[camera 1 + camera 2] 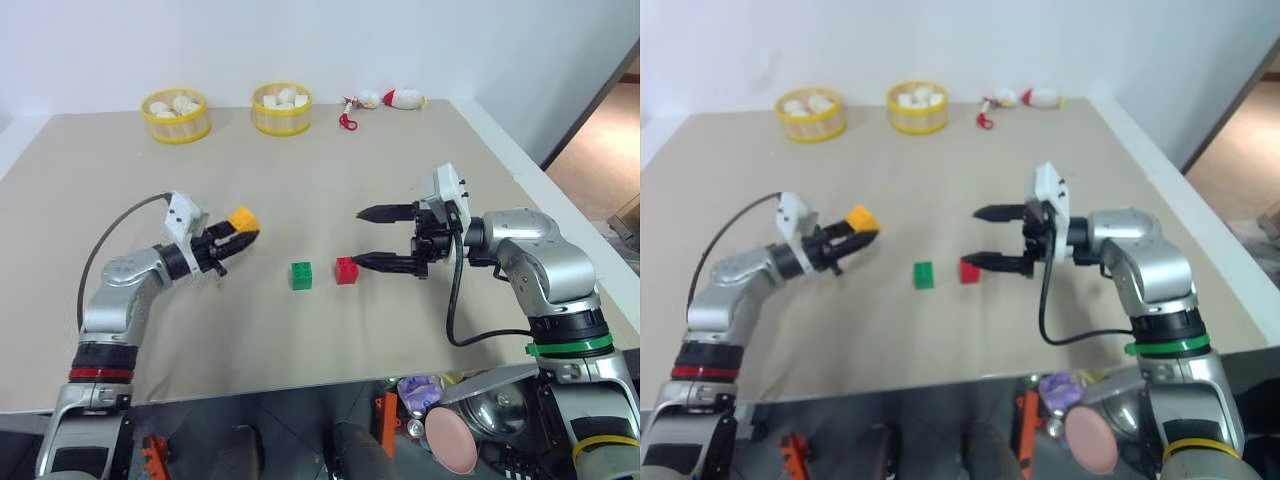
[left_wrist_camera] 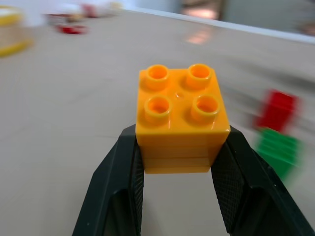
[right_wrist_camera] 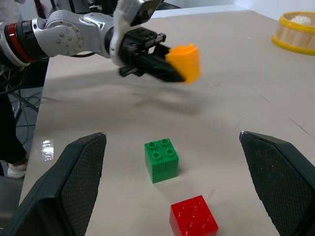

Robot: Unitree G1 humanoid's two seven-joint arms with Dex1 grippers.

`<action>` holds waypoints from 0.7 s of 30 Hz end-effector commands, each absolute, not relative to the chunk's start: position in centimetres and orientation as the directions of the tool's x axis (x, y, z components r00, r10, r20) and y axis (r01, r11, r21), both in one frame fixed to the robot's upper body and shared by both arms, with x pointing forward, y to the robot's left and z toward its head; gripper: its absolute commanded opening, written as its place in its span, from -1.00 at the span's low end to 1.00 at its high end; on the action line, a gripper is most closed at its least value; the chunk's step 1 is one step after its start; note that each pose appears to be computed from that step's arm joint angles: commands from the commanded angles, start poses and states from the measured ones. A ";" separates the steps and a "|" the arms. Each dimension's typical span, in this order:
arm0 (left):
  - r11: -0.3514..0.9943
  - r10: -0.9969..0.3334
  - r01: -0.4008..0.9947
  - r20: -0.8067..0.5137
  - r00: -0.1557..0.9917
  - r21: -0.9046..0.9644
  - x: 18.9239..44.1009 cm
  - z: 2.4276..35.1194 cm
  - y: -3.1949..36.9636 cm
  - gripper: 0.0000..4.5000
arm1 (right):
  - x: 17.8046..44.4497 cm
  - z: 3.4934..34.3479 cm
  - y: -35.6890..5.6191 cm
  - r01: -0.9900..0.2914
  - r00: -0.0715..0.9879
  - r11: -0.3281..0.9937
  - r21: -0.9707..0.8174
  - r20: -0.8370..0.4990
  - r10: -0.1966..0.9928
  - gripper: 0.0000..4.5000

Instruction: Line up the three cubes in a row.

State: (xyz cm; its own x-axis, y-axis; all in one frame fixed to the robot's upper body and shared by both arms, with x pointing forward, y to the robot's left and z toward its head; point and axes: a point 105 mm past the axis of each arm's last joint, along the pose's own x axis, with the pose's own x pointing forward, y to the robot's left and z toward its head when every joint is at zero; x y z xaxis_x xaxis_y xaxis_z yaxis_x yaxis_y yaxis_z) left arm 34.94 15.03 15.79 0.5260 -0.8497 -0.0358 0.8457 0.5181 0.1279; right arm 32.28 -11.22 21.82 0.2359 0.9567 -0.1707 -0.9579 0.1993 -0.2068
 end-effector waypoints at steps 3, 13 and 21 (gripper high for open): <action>0.283 -0.931 0.944 -0.188 0.313 0.167 32.9 13.2 14.5 -0.42 | 31.5 23.1 -11.3 -0.945 0.246 0.206 -0.256 -0.137 0.960 1.00; 0.114 -0.939 0.977 -0.300 0.166 0.181 33.6 12.0 14.7 -0.42 | 31.1 23.2 -11.8 -0.941 0.264 0.222 -0.257 -0.142 0.954 1.00; 0.083 -0.937 0.974 -0.317 0.148 0.210 34.7 13.1 14.9 -0.42 | 31.0 23.1 -11.9 -0.938 0.276 0.235 -0.255 -0.139 0.951 1.00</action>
State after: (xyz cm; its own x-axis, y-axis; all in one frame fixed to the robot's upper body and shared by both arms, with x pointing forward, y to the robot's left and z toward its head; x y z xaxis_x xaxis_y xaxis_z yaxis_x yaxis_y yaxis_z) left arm 34.54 14.73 12.37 0.1474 -0.9358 -0.3203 0.9793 0.0927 0.1800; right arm 31.57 -11.72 21.55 0.2747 0.9464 -0.1698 -0.9503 0.2403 -0.1981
